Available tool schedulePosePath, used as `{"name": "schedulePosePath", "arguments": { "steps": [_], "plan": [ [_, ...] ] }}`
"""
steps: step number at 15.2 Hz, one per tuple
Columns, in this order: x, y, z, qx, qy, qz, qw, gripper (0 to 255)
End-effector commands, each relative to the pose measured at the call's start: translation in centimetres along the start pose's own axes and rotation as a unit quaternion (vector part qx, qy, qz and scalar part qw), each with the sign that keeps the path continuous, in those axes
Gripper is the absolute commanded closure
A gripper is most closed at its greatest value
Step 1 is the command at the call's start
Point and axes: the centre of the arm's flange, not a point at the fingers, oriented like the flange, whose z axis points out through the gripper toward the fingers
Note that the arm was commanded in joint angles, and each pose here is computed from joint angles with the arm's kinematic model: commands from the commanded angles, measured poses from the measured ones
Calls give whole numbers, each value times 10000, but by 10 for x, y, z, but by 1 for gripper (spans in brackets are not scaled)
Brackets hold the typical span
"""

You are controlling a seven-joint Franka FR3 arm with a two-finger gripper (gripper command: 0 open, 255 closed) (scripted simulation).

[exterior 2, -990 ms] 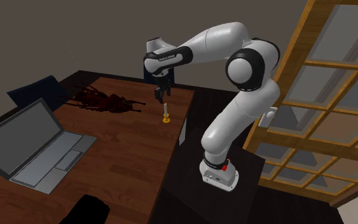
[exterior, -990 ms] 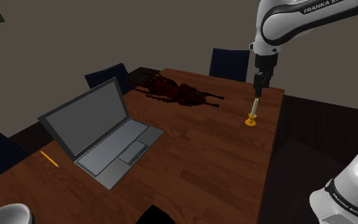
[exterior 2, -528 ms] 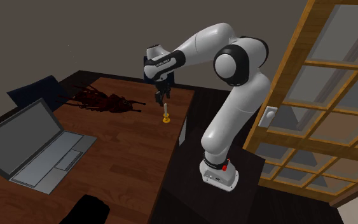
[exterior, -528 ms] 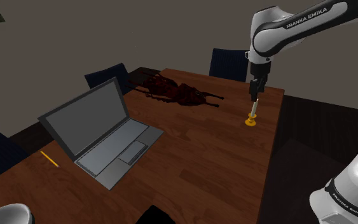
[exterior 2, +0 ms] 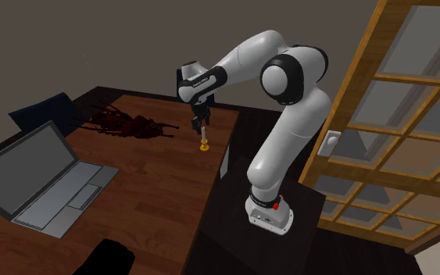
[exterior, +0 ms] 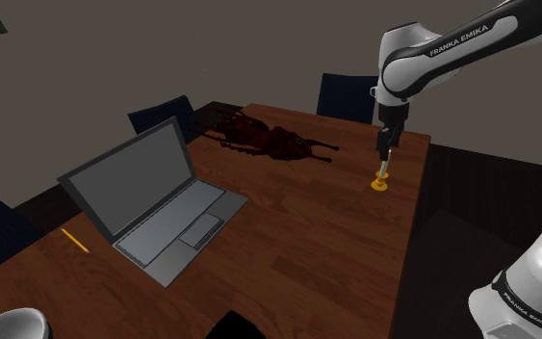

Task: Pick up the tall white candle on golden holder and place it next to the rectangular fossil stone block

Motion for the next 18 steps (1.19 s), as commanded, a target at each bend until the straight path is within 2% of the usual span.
{"name": "schedulePosePath", "arguments": {
  "steps": [1, 3, 4, 13, 18],
  "plan": [
    [0, 0, 0, 0, 1, 0, 10000, 0],
    [0, 0, 0, 0, 0, 0, 10000, 0],
    [0, 0, 0, 0, 0, 0, 10000, 255],
    [0, 0, 0, 0, 1, 0, 10000, 255],
    [-4, 0, -26, 0, 1, 0, 10000, 255]
  ]
}}
